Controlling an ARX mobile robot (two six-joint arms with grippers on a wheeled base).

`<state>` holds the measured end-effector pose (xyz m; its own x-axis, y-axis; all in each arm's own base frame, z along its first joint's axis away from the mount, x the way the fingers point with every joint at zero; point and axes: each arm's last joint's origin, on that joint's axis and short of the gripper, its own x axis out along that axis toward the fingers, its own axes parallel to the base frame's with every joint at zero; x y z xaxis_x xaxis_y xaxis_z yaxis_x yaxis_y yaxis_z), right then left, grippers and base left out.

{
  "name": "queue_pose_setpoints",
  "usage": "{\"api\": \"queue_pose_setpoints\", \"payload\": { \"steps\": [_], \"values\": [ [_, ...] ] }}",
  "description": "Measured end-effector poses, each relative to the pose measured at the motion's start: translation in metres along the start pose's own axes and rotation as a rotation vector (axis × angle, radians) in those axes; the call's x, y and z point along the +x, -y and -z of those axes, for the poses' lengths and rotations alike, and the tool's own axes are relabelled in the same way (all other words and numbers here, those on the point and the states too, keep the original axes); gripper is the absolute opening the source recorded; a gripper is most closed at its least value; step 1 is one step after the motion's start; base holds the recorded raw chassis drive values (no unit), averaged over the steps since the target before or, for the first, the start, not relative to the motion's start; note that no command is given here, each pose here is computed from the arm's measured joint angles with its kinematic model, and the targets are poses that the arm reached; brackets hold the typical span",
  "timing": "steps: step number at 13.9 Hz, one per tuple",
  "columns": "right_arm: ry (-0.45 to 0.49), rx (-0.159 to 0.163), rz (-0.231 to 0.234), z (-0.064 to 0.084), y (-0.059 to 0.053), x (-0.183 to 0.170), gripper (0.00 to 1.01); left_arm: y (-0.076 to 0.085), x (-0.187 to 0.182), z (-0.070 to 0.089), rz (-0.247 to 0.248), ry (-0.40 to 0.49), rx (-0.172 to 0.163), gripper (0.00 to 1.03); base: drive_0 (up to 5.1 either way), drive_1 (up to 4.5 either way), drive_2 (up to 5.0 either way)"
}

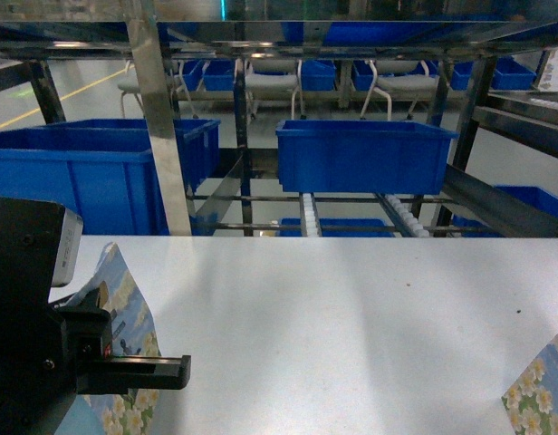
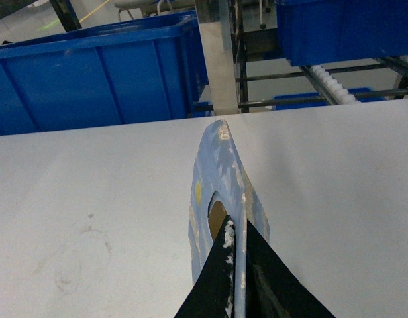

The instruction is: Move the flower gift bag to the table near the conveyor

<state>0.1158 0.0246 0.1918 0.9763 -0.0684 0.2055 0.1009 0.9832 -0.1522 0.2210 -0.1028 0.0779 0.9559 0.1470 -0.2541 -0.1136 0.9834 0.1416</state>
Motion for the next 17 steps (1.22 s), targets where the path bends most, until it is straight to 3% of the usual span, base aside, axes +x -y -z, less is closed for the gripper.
{"api": "queue_pose_setpoints", "payload": {
  "steps": [5,8,9,11,12,14,16,17],
  "values": [
    [0.000,0.000,0.000,0.000,0.000,0.000,0.98,0.008,-0.008,0.006,0.009,-0.009,-0.028,0.02,0.0,0.00,0.0],
    [0.000,0.000,0.000,0.000,0.000,0.000,0.98,0.008,-0.010,0.008,0.013,-0.017,-0.027,0.02,0.0,0.00,0.0],
    [0.000,0.000,0.000,0.000,0.000,0.000,0.98,0.008,-0.010,0.009,0.020,-0.020,-0.040,0.16,0.0,0.00,0.0],
    [0.000,0.000,0.000,0.000,0.000,0.000,0.98,0.002,-0.015,0.000,0.052,0.006,-0.070,0.94,0.0,0.00,0.0],
    [0.000,0.000,0.000,0.000,0.000,0.000,0.98,-0.003,-0.016,-0.004,0.050,0.018,-0.079,0.99,0.0,0.00,0.0],
    [0.000,0.000,0.000,0.000,0.000,0.000,0.98,-0.016,-0.018,-0.016,0.046,0.062,-0.098,0.98,0.0,0.00,0.0],
    [0.000,0.000,0.000,0.000,0.000,0.000,0.98,-0.035,-0.020,-0.047,0.042,0.191,-0.162,0.98,0.0,0.00,0.0],
    [0.000,0.000,0.000,0.000,0.000,0.000,0.98,-0.037,-0.021,-0.050,0.041,0.203,-0.167,0.98,0.0,0.00,0.0]
  ]
}}
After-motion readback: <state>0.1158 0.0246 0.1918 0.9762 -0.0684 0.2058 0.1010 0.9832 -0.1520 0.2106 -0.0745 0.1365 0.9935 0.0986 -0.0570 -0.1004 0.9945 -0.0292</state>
